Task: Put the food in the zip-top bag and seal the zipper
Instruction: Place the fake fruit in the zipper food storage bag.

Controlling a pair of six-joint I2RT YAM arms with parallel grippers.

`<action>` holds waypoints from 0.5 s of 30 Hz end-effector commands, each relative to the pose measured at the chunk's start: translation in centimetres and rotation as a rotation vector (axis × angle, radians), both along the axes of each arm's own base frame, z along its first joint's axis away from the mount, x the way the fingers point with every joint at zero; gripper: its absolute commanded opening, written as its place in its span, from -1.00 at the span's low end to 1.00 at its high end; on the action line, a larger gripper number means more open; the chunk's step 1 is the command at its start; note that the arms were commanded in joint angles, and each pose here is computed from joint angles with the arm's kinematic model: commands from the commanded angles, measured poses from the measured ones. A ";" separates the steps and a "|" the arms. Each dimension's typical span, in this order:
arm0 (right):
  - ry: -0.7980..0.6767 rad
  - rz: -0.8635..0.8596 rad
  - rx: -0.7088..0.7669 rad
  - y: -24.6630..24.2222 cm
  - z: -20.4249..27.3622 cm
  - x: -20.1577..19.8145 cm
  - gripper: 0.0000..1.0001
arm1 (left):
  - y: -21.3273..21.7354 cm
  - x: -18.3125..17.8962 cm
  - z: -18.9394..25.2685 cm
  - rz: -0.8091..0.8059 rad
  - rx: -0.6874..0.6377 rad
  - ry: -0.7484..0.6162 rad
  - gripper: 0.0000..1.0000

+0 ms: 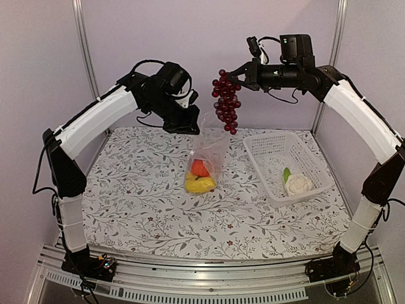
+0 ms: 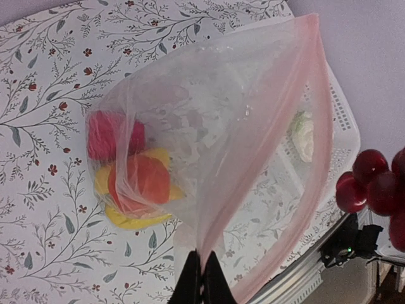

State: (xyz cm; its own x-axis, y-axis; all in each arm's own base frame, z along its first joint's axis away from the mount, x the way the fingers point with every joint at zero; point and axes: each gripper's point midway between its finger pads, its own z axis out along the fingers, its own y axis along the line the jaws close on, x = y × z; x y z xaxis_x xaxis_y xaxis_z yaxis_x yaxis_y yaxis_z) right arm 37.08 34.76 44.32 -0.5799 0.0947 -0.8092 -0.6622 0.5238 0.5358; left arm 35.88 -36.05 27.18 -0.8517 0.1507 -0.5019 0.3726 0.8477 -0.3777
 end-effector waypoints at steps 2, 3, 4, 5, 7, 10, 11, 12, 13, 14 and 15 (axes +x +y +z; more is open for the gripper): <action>-0.052 0.045 0.091 1.3 2.8 0.1 -1.00 | -0.3 0.3 1.1 0.003 -0.031 -0.020 -1.00; -0.053 0.045 0.097 1.4 2.9 0.1 -1.00 | -0.3 0.3 1.0 0.003 -0.030 -0.020 -1.00; -0.055 0.043 0.100 1.4 3.0 0.2 -1.00 | -0.3 0.3 1.0 0.004 -0.032 -0.018 -1.00; -0.055 0.044 0.103 1.4 3.1 0.3 -1.00 | -0.3 0.3 1.0 0.007 -0.032 -0.017 -1.00; -0.048 0.051 0.104 1.7 2.9 0.3 -1.00 | -0.3 0.3 1.0 0.008 -0.035 -0.012 -1.00; -0.022 0.062 0.078 2.1 1.2 0.6 -1.00 | -0.2 0.2 1.3 0.013 -0.039 -0.014 -1.00; -0.010 0.064 0.063 2.2 0.4 0.7 -1.00 | -0.2 0.2 1.4 0.016 -0.041 -0.019 -1.00; -0.001 0.064 0.051 2.2 -0.4 0.8 -1.00 | -0.2 0.3 1.6 0.017 -0.044 -0.024 -1.00; 0.009 0.064 0.038 2.3 -1.2 0.9 -1.00 | -0.2 0.3 1.8 0.019 -0.047 -0.028 -1.00; 0.017 0.065 0.025 2.3 -2.0 0.9 -1.00 | -0.1 0.3 2.0 0.019 -0.049 -0.031 -1.00; 0.024 0.072 0.016 2.4 -2.7 0.9 -1.00 | -0.1 0.3 2.1 0.021 -0.051 -0.033 -1.00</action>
